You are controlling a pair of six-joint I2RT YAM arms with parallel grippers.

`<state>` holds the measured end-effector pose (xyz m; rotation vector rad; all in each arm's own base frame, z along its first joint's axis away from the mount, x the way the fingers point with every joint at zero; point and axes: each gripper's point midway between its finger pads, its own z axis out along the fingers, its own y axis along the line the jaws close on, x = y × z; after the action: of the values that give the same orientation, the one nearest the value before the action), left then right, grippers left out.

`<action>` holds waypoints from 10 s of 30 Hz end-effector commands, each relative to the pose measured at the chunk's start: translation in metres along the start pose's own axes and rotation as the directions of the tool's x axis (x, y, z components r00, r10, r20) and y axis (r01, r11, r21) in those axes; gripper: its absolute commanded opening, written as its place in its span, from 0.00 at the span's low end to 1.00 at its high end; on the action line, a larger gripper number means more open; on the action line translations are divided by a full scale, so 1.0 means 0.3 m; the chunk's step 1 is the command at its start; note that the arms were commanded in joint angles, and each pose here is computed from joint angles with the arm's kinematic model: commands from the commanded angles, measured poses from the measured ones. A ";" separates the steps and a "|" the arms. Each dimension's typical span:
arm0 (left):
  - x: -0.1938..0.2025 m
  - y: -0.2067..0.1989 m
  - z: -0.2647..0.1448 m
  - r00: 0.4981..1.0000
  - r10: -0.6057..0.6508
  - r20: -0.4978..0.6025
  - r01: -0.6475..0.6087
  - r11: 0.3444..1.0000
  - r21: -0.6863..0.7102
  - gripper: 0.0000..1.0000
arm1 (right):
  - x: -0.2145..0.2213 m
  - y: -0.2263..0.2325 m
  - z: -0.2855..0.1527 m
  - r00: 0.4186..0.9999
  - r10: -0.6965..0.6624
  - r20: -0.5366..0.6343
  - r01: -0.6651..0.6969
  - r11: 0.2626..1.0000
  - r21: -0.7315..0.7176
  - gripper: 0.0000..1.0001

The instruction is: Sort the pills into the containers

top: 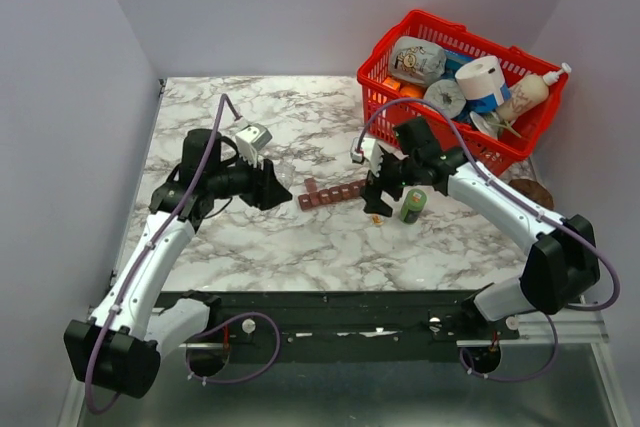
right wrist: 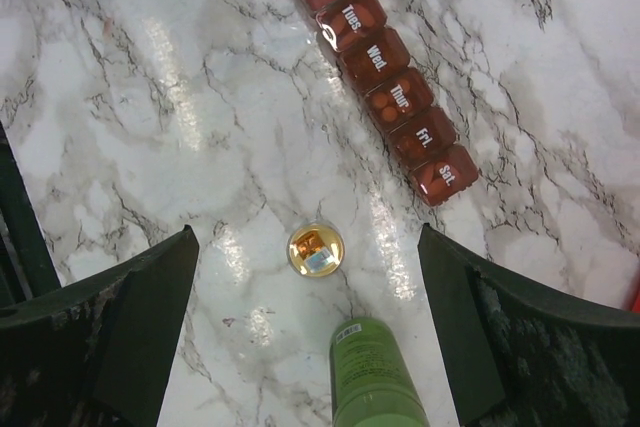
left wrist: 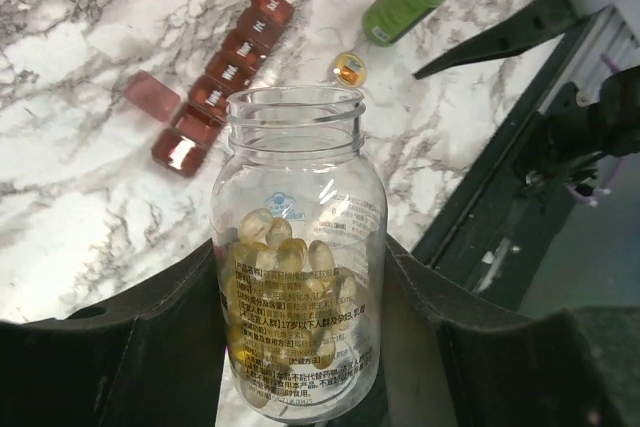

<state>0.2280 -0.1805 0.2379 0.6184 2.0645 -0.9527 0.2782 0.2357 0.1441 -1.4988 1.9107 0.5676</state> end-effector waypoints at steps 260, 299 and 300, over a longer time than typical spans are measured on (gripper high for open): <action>0.135 -0.309 0.035 0.702 0.494 0.513 -0.657 0.727 0.199 0.00 | -0.353 0.359 -0.240 0.837 -0.311 0.451 0.492 0.788 -0.370 0.19; 0.115 -0.416 0.083 0.813 0.356 0.461 -0.544 0.748 0.381 0.00 | -0.485 0.467 -0.155 0.773 -0.454 0.443 0.618 0.699 -0.361 0.19; 0.111 -0.417 0.081 0.813 0.352 0.464 -0.542 0.749 0.381 0.00 | -0.476 0.470 -0.148 0.765 -0.473 0.438 0.631 0.689 -0.357 0.19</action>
<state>0.1354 -0.2679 0.2198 1.0798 1.3500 -1.1964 0.1501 0.3344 0.2790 -1.9908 1.0377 1.0717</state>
